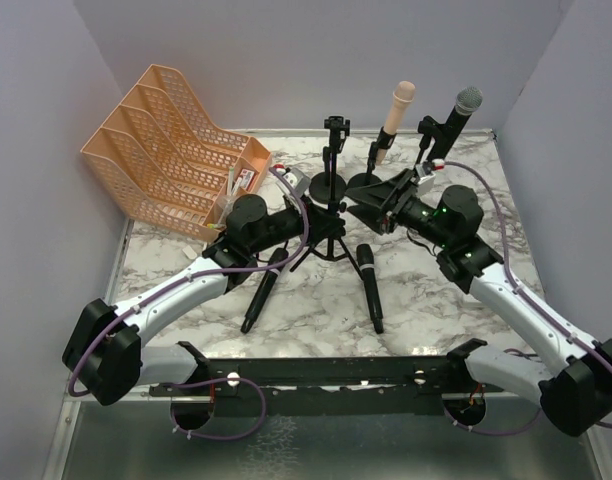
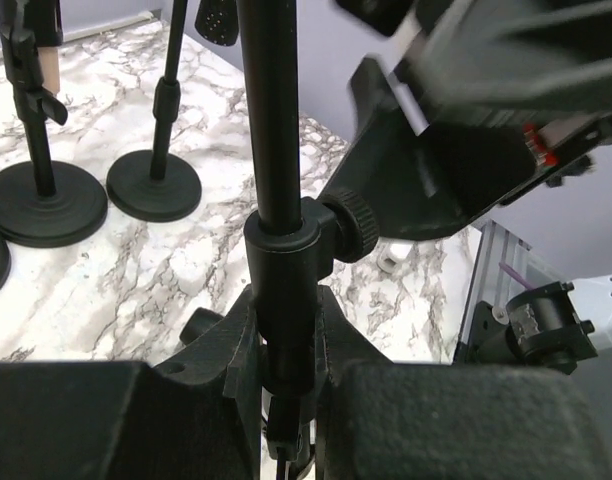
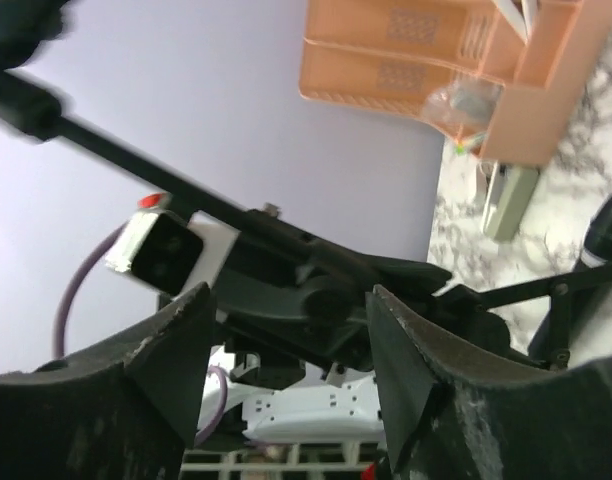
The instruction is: Attach the microphones to the stand
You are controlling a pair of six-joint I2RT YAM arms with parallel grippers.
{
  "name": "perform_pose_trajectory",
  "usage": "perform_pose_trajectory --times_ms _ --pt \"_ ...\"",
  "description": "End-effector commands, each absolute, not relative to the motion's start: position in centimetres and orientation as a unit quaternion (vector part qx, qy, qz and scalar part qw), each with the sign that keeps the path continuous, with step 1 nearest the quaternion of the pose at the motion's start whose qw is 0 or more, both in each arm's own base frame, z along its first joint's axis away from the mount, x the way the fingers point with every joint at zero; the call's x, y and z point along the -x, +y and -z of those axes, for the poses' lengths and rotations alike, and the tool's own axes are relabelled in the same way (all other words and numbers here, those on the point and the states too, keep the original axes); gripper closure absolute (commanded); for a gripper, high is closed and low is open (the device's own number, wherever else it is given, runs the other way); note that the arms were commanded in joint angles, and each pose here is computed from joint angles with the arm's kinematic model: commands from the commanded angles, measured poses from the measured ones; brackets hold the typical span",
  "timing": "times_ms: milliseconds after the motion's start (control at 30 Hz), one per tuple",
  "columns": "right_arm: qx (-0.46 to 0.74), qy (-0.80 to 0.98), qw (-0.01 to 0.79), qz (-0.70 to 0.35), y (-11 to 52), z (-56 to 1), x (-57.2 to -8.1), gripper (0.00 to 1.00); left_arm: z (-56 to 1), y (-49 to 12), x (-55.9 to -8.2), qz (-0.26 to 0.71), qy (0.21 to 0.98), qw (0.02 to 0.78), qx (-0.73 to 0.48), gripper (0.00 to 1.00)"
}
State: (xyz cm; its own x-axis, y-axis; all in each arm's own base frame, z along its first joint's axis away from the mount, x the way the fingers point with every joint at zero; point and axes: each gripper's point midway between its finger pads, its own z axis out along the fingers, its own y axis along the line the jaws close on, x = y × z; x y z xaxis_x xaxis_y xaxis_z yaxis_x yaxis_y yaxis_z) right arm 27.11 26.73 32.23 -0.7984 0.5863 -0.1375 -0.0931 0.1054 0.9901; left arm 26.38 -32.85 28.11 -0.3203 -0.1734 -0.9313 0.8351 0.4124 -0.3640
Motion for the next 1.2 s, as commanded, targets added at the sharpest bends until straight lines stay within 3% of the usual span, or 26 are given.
perform_pose_trajectory --times_ms 0,167,300,500,800,1167 --pt "-0.113 0.673 0.412 -0.603 24.4 -36.3 -27.2 0.34 -32.1 -32.6 -26.2 0.495 0.607 0.568 -0.252 1.0" --pt "0.222 0.607 0.554 -0.526 25.3 -37.2 -23.3 0.33 -32.3 -33.0 -25.6 0.513 0.607 0.552 -0.251 1.0" --pt "0.339 0.559 0.607 -0.452 25.1 -36.6 -22.7 0.33 -32.2 -33.4 -25.4 0.526 0.61 0.536 -0.251 1.0" --pt "0.428 0.501 0.653 -0.372 25.2 -36.3 -23.3 0.4 -32.1 -33.8 -24.8 0.539 0.607 0.522 -0.263 1.0" --pt "0.482 0.498 0.632 -0.348 26.5 -34.2 -23.9 0.41 -32.1 -34.2 -24.2 0.549 0.601 0.509 -0.281 1.0" --pt "0.489 0.515 0.619 -0.335 26.6 -32.4 -24.4 0.57 -32.3 -34.2 -23.9 0.552 0.596 0.507 -0.289 1.0"
